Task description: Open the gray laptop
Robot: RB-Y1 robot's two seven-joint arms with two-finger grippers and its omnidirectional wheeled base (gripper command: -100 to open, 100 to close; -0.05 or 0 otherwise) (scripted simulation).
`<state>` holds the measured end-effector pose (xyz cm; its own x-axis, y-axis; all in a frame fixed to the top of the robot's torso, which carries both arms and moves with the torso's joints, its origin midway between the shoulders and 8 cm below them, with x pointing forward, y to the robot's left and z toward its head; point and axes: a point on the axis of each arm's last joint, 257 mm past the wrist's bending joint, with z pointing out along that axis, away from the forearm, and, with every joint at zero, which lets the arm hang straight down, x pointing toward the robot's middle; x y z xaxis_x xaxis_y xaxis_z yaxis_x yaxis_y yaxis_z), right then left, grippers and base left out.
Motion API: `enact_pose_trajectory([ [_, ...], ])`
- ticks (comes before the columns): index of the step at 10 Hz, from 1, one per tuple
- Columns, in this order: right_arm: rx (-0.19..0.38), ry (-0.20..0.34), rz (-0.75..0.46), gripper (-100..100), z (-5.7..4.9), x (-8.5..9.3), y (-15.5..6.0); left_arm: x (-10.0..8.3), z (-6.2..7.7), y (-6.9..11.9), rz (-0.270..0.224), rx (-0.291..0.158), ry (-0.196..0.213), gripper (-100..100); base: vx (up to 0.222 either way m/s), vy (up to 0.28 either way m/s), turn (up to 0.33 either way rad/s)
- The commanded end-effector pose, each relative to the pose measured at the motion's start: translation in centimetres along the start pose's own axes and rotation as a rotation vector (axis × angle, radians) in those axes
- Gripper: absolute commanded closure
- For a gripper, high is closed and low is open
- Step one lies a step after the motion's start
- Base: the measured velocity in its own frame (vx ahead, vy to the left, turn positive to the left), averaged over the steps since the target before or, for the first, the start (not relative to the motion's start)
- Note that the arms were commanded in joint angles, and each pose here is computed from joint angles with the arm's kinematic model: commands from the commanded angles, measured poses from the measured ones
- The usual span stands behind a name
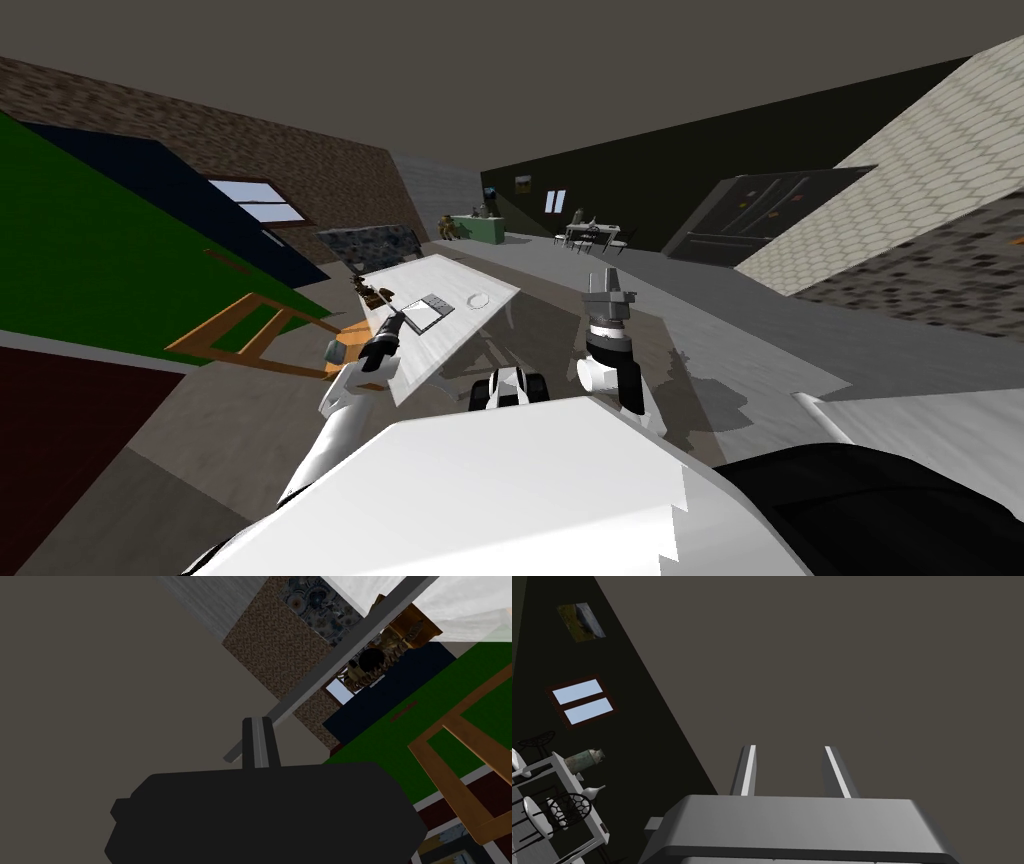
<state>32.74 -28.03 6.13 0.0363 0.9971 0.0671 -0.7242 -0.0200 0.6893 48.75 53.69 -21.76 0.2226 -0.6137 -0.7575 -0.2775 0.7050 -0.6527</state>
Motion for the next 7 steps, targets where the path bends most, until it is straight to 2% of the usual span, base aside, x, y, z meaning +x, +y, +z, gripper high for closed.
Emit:
enact_pose_trajectory([
  [1,0.000,0.000,0.000,0,0.0,0.0,0.0,-0.1,2.0,-1.5,0.036,0.038,0.015,100,0.015,-0.090,0.083],
  [3,0.000,0.000,0.000,0,0.0,0.0,0.0,1.0,1.8,0.8,0.036,-0.008,0.037,100,0.003,-0.024,-0.012],
  [4,0.000,0.000,0.000,0,0.0,0.0,0.0,0.3,3.4,-1.4,0.072,0.044,0.042,100,0.001,-0.074,0.102],
  [5,0.000,0.000,0.000,0,0.0,0.0,0.0,0.9,3.5,0.5,0.074,0.007,0.057,100,-0.005,-0.094,0.071],
  [6,0.000,0.000,0.000,0,0.0,0.0,0.0,1.1,3.5,1.0,0.074,-0.004,0.062,100,0.000,-0.046,0.002],
  [7,0.000,0.000,0.000,0,0.0,0.0,0.0,0.3,5.1,-0.8,0.110,0.038,0.067,100,0.000,-0.078,0.099],
])
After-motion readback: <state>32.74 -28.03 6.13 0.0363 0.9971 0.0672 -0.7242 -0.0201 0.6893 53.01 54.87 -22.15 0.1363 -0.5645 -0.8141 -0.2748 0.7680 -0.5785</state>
